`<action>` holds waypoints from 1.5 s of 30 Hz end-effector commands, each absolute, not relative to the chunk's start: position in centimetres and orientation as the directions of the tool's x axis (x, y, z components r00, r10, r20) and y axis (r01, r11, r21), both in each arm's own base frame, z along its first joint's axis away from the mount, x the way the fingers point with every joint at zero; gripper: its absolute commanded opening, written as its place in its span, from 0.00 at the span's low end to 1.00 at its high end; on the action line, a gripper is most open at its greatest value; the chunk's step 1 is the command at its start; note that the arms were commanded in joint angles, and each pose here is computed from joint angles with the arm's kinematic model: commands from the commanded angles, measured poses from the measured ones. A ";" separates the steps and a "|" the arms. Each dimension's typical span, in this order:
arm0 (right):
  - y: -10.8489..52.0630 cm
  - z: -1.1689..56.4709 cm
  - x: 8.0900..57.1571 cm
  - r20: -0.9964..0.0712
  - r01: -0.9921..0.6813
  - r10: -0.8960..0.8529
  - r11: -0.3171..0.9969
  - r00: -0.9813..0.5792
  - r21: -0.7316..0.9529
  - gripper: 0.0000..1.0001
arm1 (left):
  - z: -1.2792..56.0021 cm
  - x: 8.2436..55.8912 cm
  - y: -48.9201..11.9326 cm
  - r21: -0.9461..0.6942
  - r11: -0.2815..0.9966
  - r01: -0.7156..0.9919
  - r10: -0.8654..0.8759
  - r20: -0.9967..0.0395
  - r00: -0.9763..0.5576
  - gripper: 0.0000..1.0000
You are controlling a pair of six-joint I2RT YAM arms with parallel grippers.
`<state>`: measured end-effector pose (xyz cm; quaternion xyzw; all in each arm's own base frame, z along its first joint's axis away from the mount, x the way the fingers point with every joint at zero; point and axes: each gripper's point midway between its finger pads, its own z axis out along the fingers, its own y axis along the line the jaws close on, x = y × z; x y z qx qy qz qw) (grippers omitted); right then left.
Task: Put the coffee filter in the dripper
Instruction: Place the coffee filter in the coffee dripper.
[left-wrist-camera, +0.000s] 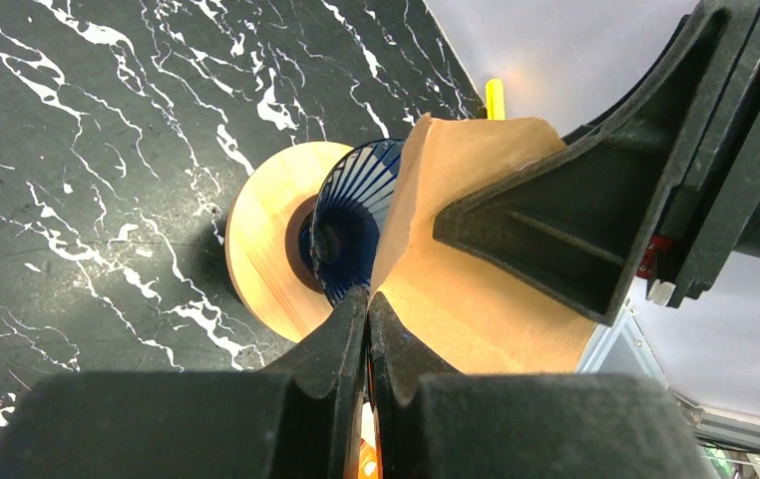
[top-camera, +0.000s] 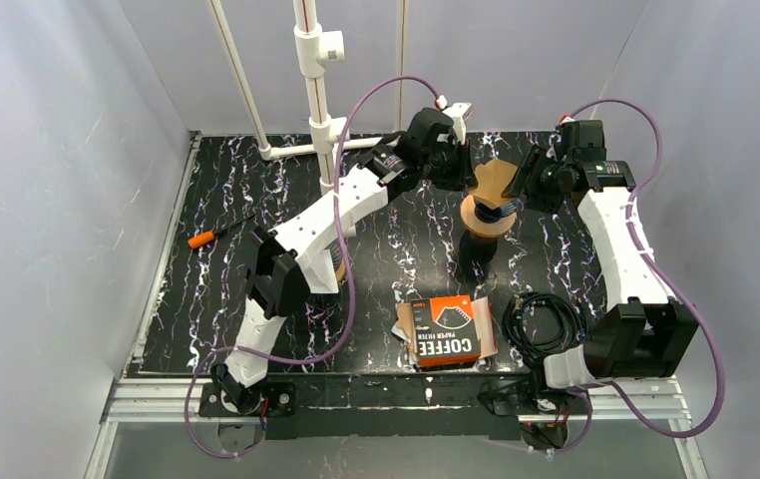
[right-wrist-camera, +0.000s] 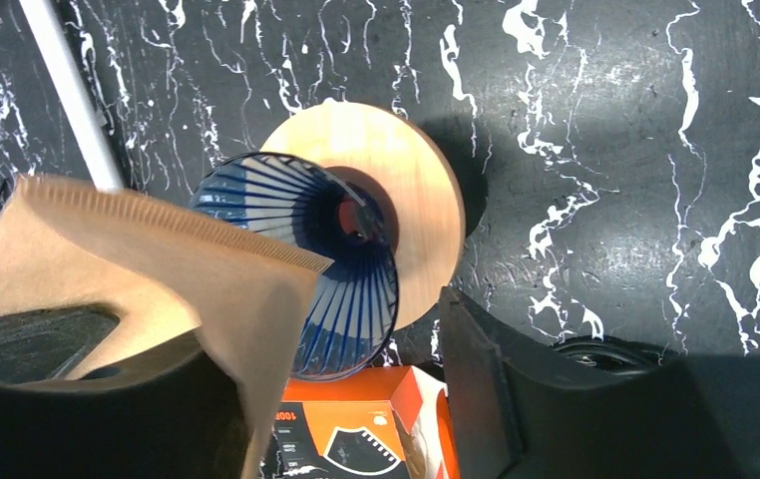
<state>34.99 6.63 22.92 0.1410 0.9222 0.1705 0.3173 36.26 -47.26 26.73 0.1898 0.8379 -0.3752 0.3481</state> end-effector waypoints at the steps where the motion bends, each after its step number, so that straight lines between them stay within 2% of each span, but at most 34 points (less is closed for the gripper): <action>1: 5.6 22.9 35.9 -0.543 0.180 0.390 0.899 -0.744 0.399 0.62 | 26.5 36.4 -47.3 -0.497 0.649 0.577 0.063 -0.720 -0.691 0.04; 7: 5.4 22.2 35.8 -0.522 0.192 0.391 0.899 -0.758 0.394 0.57 | 25.7 36.7 -46.5 -0.460 0.683 0.567 0.086 -0.720 -0.688 0.04; 16: 5.9 22.5 35.7 -0.517 0.181 0.399 0.888 -0.757 0.422 0.58 | 25.8 37.0 -46.0 -0.433 0.703 0.565 0.092 -0.732 -0.675 0.08; 20: 6.7 23.0 36.0 -0.509 0.161 0.412 0.870 -0.756 0.466 0.60 | 26.9 36.8 -46.6 -0.462 0.671 0.581 0.070 -0.740 -0.669 0.16; 24: 6.4 23.4 36.3 -0.493 0.176 0.451 0.844 -0.744 0.506 0.60 | 27.6 36.8 -46.7 -0.478 0.663 0.576 0.042 -0.744 -0.666 0.29; 30: 6.8 23.1 36.3 -0.455 0.186 0.485 0.809 -0.747 0.558 0.62 | 27.2 36.7 -46.6 -0.483 0.670 0.564 0.040 -0.735 -0.677 0.40; 38: 6.7 22.3 36.2 -0.426 0.212 0.505 0.795 -0.751 0.569 0.60 | 25.9 36.6 -45.9 -0.464 0.697 0.547 0.065 -0.719 -0.692 0.40; 45: 6.8 20.9 36.4 -0.397 0.228 0.508 0.790 -0.765 0.570 0.53 | 24.9 36.8 -45.6 -0.464 0.710 0.530 0.066 -0.705 -0.706 0.39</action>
